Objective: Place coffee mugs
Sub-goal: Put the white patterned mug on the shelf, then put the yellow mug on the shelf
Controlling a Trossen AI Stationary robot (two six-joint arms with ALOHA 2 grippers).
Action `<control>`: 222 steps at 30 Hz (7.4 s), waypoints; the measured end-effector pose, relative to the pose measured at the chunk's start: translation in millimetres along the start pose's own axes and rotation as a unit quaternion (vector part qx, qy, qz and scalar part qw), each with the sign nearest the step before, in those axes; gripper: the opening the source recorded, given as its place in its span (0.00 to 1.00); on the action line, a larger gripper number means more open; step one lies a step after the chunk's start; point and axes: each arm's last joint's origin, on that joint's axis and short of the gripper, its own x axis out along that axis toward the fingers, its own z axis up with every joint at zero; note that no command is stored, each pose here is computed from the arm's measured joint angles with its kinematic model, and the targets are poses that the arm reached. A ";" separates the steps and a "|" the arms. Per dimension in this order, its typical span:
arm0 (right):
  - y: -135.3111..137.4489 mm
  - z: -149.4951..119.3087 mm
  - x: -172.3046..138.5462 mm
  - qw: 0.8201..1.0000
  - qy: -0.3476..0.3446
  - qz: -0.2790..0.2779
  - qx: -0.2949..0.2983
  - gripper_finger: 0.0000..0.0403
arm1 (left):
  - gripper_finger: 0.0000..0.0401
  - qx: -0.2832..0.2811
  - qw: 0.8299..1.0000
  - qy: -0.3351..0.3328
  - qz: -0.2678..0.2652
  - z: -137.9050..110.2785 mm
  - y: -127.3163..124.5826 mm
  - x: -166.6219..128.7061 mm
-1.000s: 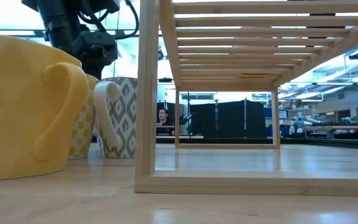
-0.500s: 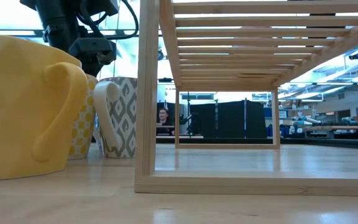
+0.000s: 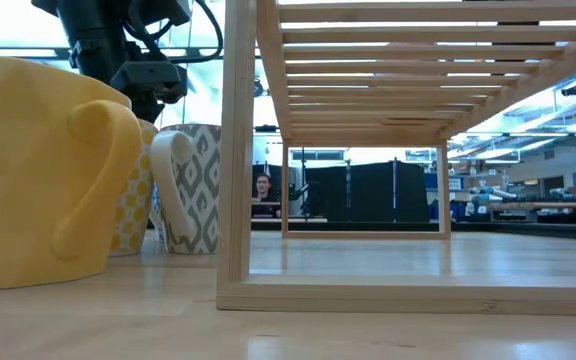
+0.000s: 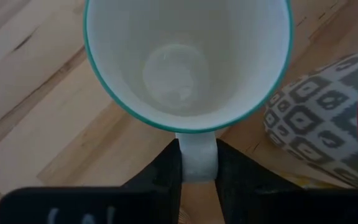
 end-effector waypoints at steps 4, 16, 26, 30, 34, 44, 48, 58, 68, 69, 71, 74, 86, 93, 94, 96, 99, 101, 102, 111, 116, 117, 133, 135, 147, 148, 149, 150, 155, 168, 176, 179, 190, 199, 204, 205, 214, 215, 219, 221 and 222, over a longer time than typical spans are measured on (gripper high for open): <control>0.0 0.0 0.0 1.000 0.000 0.000 0.000 0.56 | 0.20 0.000 1.000 -0.001 0.000 0.0 0.1 0.0; 0.0 0.0 0.1 1.000 0.000 -0.001 -0.001 0.56 | 0.19 -0.006 1.000 -0.014 -0.015 1.4 3.0 -10.6; 0.3 0.2 0.1 1.000 -0.001 0.001 -0.001 0.56 | 0.19 -0.007 0.998 -0.045 -0.052 5.1 8.9 -34.9; 0.3 0.3 0.1 1.000 -0.002 0.001 -0.001 0.56 | 0.19 0.013 0.996 -0.063 -0.069 16.8 4.2 -57.2; 0.6 0.5 0.1 1.000 -0.002 0.002 0.000 0.56 | 0.19 0.049 0.994 -0.070 -0.070 32.2 -1.6 -88.0; 0.7 0.6 0.1 1.000 -0.003 0.003 0.001 0.56 | 0.19 0.070 0.980 -0.146 -0.115 64.8 -7.3 -164.4; 0.7 0.6 0.1 1.000 -0.003 0.003 0.001 0.56 | 0.19 0.077 0.974 -0.171 -0.124 77.4 -7.4 -180.5; 1.3 1.1 0.0 1.000 -0.005 0.007 0.002 0.56 | 0.19 0.137 0.967 -0.195 -0.093 128.5 -23.4 -188.8; 1.7 1.4 0.1 1.000 -0.007 0.008 0.001 0.56 | 0.19 0.182 0.971 -0.131 -0.079 174.1 -47.8 -154.7; 1.7 1.4 0.1 1.000 -0.007 0.008 0.001 0.56 | 0.19 0.182 0.973 -0.125 -0.073 176.9 -49.5 -149.8; 1.7 1.4 0.1 1.000 -0.007 0.008 0.001 0.56 | 0.19 0.184 0.975 -0.109 -0.062 181.2 -51.9 -138.8; 1.7 1.4 0.1 1.000 -0.007 0.008 0.001 0.56 | 0.19 0.192 0.976 -0.087 -0.056 185.5 -54.1 -122.4; 1.7 1.4 0.1 1.000 -0.007 0.008 0.001 0.56 | 0.20 0.180 0.980 -0.054 -0.059 199.9 -50.8 -92.4; 1.6 1.4 0.1 1.000 -0.007 0.008 0.001 0.56 | 0.20 0.174 0.980 -0.072 -0.068 203.3 -52.6 -93.0; 1.6 1.4 0.1 1.000 -0.007 0.008 0.001 0.56 | 0.20 0.175 0.980 -0.071 -0.068 203.2 -53.4 -91.8; 1.6 1.4 0.1 1.000 -0.007 0.008 0.001 0.56 | 0.20 0.177 0.980 -0.067 -0.069 202.4 -55.8 -89.2; 1.6 1.4 0.1 1.000 -0.007 0.008 0.001 0.56 | 0.20 0.181 0.978 -0.050 -0.086 201.0 -59.8 -83.3; 1.6 1.4 0.1 1.000 -0.007 0.008 0.001 0.56 | 0.20 0.182 0.978 -0.050 -0.093 201.9 -62.5 -79.7; 1.6 1.4 0.0 1.000 -0.007 0.008 0.001 0.56 | 0.20 0.183 0.978 -0.049 -0.092 202.0 -63.2 -78.1; 1.8 1.4 0.1 1.000 -0.007 0.009 0.001 0.56 | 0.20 0.181 0.978 -0.048 -0.093 202.6 -62.6 -77.5; 1.8 1.5 0.0 1.000 -0.007 0.009 0.001 0.56 | 0.20 0.186 0.977 -0.048 -0.092 202.5 -62.8 -77.4; 1.8 1.5 0.0 1.000 -0.007 0.009 0.001 0.56 | 0.21 0.187 0.977 -0.048 -0.092 202.6 -62.8 -77.2; 1.9 1.6 0.1 1.000 -0.007 0.010 0.001 0.56 | 0.31 0.190 0.976 -0.046 -0.092 202.6 -63.2 -75.1; 1.9 1.6 0.1 1.000 -0.007 0.010 0.001 0.56 | 0.35 0.190 0.976 -0.047 -0.091 202.7 -63.2 -75.1; 1.9 1.6 0.1 1.000 -0.007 0.010 0.001 0.56 | 0.50 0.189 0.977 -0.046 -0.091 202.7 -63.1 -75.1; 1.9 1.6 0.0 1.000 -0.008 0.010 0.001 0.56 | 0.50 0.189 0.977 -0.046 -0.091 202.6 -63.1 -75.1; 1.9 1.6 0.0 1.000 -0.007 0.010 0.001 0.56 | 0.50 0.189 0.977 -0.045 -0.091 202.5 -63.0 -75.1; 1.9 1.6 0.1 1.000 -0.007 0.010 0.001 0.56 | 0.50 0.189 0.977 -0.044 -0.090 202.2 -62.8 -75.0; 1.9 1.6 0.1 1.000 -0.007 0.010 0.001 0.56 | 0.50 0.192 0.978 -0.022 -0.080 198.4 -60.1 -74.5; 1.9 1.5 0.1 1.000 -0.007 0.010 0.001 0.56 | 0.50 0.219 0.973 0.000 -0.069 192.2 -54.3 -81.5; 2.3 1.8 0.0 1.000 -0.009 0.012 0.001 0.56 | 0.50 0.223 0.972 -0.003 -0.071 180.8 -39.1 -117.7; 2.3 1.8 -0.1 1.000 -0.009 0.012 0.001 0.56 | 0.50 0.226 0.971 -0.004 -0.072 173.8 -33.8 -132.7; 2.8 2.2 0.0 1.000 -0.011 0.014 0.002 0.56 | 0.50 0.258 0.965 0.036 -0.041 134.2 -41.7 -160.1; 2.8 2.2 -0.1 1.000 -0.011 0.014 -0.011 0.56 | 0.50 0.294 0.953 0.059 -0.040 102.2 -63.3 -169.9; 2.8 2.3 0.0 1.000 -0.011 0.014 -0.011 0.56 | 0.50 0.297 0.951 0.063 -0.055 83.2 -77.5 -176.7; 2.8 2.3 0.0 1.000 -0.011 0.014 -0.011 0.56 | 0.50 0.296 0.951 0.064 -0.057 79.4 -80.4 -177.6; 4.4 3.7 -0.1 1.000 -0.019 0.022 -0.009 0.56 | 0.50 0.219 0.970 0.078 -0.071 47.1 -99.0 -189.3; 4.7 3.9 -0.1 0.999 -0.020 0.024 -0.009 0.56 | 0.50 0.212 0.971 0.080 -0.072 42.7 -101.1 -191.0; 7.0 5.9 -0.4 0.999 -0.030 0.035 -0.006 0.56 | 0.50 0.182 0.977 0.094 -0.065 24.0 -108.1 -189.4; 8.6 7.3 -0.6 0.998 -0.037 0.044 -0.004 0.56 | 0.50 0.170 0.978 0.107 -0.050 11.9 -110.9 -183.3; 9.7 8.0 -0.6 0.998 -0.041 0.048 -0.003 0.56 | 0.50 0.168 0.978 0.113 -0.042 5.4 -112.0 -180.1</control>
